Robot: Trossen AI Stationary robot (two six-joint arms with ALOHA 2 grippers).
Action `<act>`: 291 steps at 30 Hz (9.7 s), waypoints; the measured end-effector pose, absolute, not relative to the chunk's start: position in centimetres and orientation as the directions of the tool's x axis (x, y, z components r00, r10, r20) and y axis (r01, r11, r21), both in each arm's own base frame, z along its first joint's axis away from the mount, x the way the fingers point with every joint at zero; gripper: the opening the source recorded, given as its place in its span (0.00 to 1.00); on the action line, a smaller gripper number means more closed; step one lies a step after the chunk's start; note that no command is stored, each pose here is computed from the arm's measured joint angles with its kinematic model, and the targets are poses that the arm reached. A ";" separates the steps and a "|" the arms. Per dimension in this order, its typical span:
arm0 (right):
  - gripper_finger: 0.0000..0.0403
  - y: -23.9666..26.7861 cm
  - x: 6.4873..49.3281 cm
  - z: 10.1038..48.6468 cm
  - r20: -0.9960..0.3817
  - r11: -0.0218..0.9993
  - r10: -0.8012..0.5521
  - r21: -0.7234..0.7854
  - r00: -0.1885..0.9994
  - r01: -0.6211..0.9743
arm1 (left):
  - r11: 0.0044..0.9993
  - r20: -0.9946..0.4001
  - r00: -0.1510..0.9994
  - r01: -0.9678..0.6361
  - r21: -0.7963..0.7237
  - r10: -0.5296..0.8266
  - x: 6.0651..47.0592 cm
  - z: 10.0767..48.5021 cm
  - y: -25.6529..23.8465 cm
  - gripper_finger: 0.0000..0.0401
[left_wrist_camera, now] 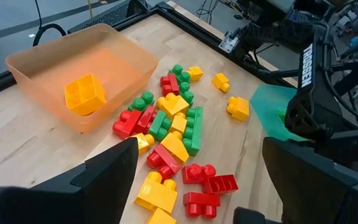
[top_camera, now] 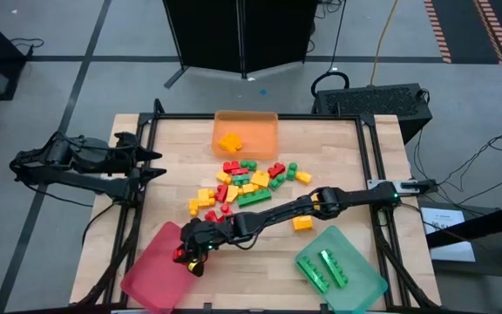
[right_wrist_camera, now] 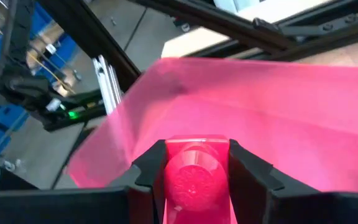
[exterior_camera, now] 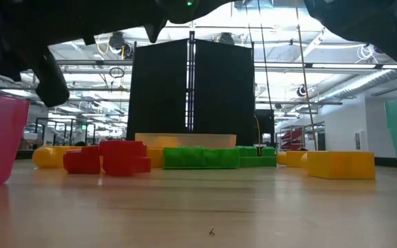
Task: Sort blocks
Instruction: Put the red 2 stud game piece into the pink bin
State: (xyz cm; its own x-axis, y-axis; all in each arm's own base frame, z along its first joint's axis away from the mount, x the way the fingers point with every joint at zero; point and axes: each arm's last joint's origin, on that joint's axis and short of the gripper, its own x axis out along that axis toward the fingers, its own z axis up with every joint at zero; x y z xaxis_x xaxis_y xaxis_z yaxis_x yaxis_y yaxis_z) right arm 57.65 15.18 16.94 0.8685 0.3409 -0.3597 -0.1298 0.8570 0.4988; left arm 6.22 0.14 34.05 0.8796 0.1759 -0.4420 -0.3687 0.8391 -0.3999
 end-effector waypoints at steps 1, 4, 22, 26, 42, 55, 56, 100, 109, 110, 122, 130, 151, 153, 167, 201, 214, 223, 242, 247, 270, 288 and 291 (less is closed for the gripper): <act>0.28 15.2 57.6 16.9 -0.366 0.862 0.340 0.490 0.866 -0.131 | 0.839 -0.442 0.880 -0.369 -0.400 0.176 6.2 34.1 0.1 0.86; 0.32 15.4 57.6 16.7 -0.372 0.872 0.339 0.468 0.864 -0.141 | 0.839 -0.442 0.880 -0.368 -0.400 0.176 6.2 34.1 0.1 0.86; 0.57 10.8 53.4 25.5 -0.617 0.894 0.020 0.364 0.787 0.262 | 0.839 -0.443 0.879 -0.369 -0.399 0.176 6.2 34.0 0.1 0.86; 0.54 10.0 50.3 26.0 -0.783 0.837 -0.151 0.223 0.603 0.499 | 0.843 -0.443 0.879 -0.367 -0.393 0.176 6.2 34.0 0.1 0.86; 0.55 12.2 50.9 18.4 -0.912 0.757 -0.058 0.225 0.406 0.614 | 0.846 -0.482 0.858 -0.383 -0.370 0.177 6.0 33.7 0.2 0.86; 0.44 11.8 51.4 15.3 -0.935 0.709 -0.080 0.190 0.345 0.679 | 0.846 -0.485 0.856 -0.384 -0.368 0.178 6.0 33.6 0.2 0.86; 0.39 11.8 51.3 15.3 -0.935 0.709 -0.085 0.186 0.344 0.680 | 0.846 -0.485 0.856 -0.384 -0.368 0.178 6.0 33.6 0.2 0.86; 0.05 16.9 55.1 19.7 -0.528 0.875 0.367 0.474 0.766 -0.092 | 0.841 -0.484 0.856 -0.392 -0.373 0.184 6.0 33.6 0.2 0.86; 0.39 17.1 55.2 20.3 -0.489 0.861 0.421 0.481 0.764 -0.166 | 0.840 -0.483 0.856 -0.393 -0.374 0.186 6.0 33.6 0.2 0.86; 0.43 17.0 55.2 20.3 -0.486 0.857 0.419 0.491 0.767 -0.157 | 0.840 -0.483 0.856 -0.393 -0.374 0.186 6.0 33.6 0.2 0.86; 0.56 11.7 52.2 27.1 -0.641 0.940 0.200 0.339 0.741 0.041 | 0.840 -0.483 0.856 -0.393 -0.374 0.185 6.0 33.6 0.2 0.86; 0.56 8.4 49.2 26.1 -0.877 0.975 -0.022 0.087 0.481 0.204 | 0.840 -0.486 0.854 -0.394 -0.372 0.186 6.0 33.6 0.2 0.86; 0.55 4.5 51.7 15.0 -0.967 0.949 -0.054 0.028 0.247 0.315 | 0.854 -0.487 0.853 -0.385 -0.350 0.186 6.0 33.6 0.2 0.86; 0.52 4.4 51.8 14.9 -0.969 0.942 -0.051 0.033 0.241 0.333 | 0.854 -0.488 0.853 -0.386 -0.349 0.186 6.0 33.6 0.2 0.86; 0.28 4.6 51.6 14.8 -0.972 0.924 -0.055 0.036 0.227 0.381 | 0.857 -0.501 0.845 -0.389 -0.337 0.186 5.9 33.5 0.2 0.86; 0.28 14.8 55.7 20.4 -0.519 0.946 0.275 0.298 0.809 -0.130 | 0.851 -0.499 0.843 -0.401 -0.338 0.199 5.9 33.5 0.2 0.86; 0.60 15.3 55.8 19.8 -0.511 0.931 0.330 0.313 0.794 -0.186 | 0.838 -0.499 0.843 -0.412 -0.357 0.202 5.9 33.5 0.2 0.86; 0.58 12.0 54.1 25.1 -0.563 0.973 0.197 0.210 0.802 -0.092 | 0.838 -0.499 0.843 -0.413 -0.357 0.202 5.9 33.5 0.2 0.86; 0.70 8.4 54.3 18.9 -0.789 0.894 0.022 0.290 0.614 0.341 | 0.838 -0.502 0.840 -0.416 -0.353 0.205 5.9 33.4 0.2 0.86; 0.70 8.2 54.5 17.4 -0.800 0.882 -0.037 0.256 0.599 0.396 | 0.838 -0.501 0.840 -0.418 -0.351 0.209 5.9 33.4 0.3 0.86; 0.70 7.7 53.8 16.1 -0.854 0.852 -0.138 0.156 0.502 0.499 | 0.841 -0.501 0.839 -0.416 -0.346 0.210 5.9 33.4 0.3 0.86; 0.50 7.9 53.5 12.8 -0.910 0.805 -0.114 0.152 0.399 0.574 | 0.841 -0.502 0.839 -0.417 -0.346 0.210 5.9 33.4 0.3 0.86; 0.33 7.8 53.5 12.8 -0.911 0.801 -0.112 0.153 0.396 0.579 | 0.841 -0.502 0.839 -0.417 -0.346 0.210 5.9 33.4 0.3 0.86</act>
State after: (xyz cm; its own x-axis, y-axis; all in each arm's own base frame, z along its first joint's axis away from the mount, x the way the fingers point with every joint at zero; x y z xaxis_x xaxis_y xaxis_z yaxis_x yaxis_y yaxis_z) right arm 53.53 7.78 12.78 0.3960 -0.1121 -0.9114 0.5791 0.8007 0.1531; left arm 5.85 0.26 33.42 0.8393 0.2098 -0.5016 -0.4168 0.8406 -0.3459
